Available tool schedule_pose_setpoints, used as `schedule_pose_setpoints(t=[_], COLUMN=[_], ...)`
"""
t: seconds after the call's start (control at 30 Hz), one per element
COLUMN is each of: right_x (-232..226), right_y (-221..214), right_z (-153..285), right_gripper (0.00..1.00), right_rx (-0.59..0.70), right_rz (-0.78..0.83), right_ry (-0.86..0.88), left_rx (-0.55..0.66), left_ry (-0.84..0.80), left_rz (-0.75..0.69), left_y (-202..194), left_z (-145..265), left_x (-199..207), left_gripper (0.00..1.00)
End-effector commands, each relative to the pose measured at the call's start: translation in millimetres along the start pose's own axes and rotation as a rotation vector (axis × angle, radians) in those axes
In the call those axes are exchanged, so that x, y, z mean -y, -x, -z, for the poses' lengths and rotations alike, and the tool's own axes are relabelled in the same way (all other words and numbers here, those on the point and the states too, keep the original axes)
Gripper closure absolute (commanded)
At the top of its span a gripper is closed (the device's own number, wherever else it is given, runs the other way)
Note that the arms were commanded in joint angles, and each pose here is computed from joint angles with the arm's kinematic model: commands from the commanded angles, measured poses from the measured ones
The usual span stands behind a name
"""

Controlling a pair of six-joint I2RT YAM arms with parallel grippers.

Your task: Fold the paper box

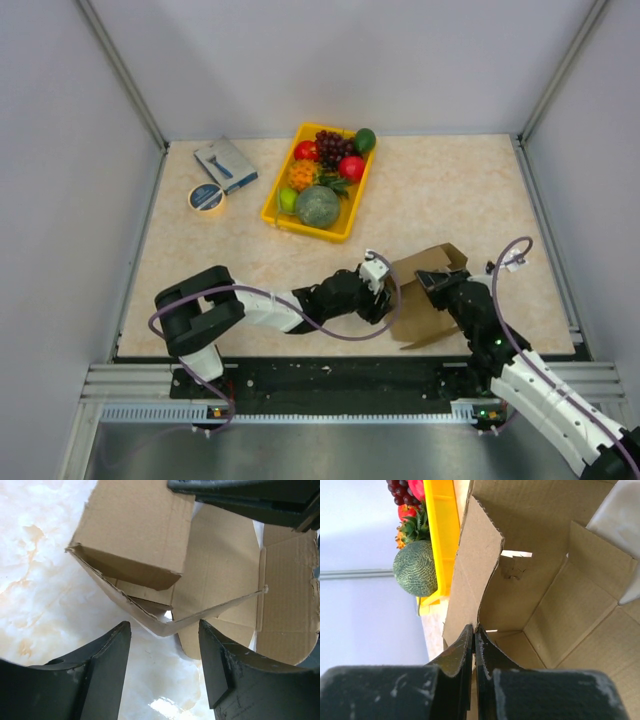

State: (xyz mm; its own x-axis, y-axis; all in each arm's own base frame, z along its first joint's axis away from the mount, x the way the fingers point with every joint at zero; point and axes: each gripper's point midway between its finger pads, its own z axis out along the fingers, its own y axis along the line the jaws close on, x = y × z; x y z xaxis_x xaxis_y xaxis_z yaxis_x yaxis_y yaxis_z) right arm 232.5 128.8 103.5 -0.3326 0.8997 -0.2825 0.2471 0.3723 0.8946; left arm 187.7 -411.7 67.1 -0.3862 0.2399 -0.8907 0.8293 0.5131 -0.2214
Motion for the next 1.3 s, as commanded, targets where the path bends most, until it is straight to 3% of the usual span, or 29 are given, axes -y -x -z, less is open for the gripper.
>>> schedule_pose_setpoints(t=[0.0,0.4,0.53,0.8,1.0,1.1,1.27], right_x=[30,16,11,1,-6,-8,-17], right_y=[-14,-16,-21,-23,-19,-17,-12], right_z=[4,10,10,14,14,14,13], right_gripper=[1.0,1.0,1.0,1.0,1.0,1.0,1.0], right_rx=[-0.051,-0.082,-0.111,-0.138,-0.126,-0.12,-0.099], right_rz=[-0.002,-0.147,-0.218,-0.258,-0.247,-0.248,-0.262], right_ry=[-0.059,-0.107,-0.149,-0.234,-0.218,-0.217,-0.205], left_rx=[0.202,0.222,0.213,0.225,0.193,0.179,0.158], left_ry=[0.04,0.159,0.193,0.197,0.238,0.278,0.309], left_rz=[0.038,-0.056,-0.103,-0.123,-0.179,-0.203,-0.221], left_y=[49,53,49,48,44,40,31], left_z=[1,-22,-25,-25,-33,-34,-36], left_x=[1,3,3,2,-6,-14,-20], left_gripper=[0.39,0.53,0.45,0.41,0.49,0.58,0.57])
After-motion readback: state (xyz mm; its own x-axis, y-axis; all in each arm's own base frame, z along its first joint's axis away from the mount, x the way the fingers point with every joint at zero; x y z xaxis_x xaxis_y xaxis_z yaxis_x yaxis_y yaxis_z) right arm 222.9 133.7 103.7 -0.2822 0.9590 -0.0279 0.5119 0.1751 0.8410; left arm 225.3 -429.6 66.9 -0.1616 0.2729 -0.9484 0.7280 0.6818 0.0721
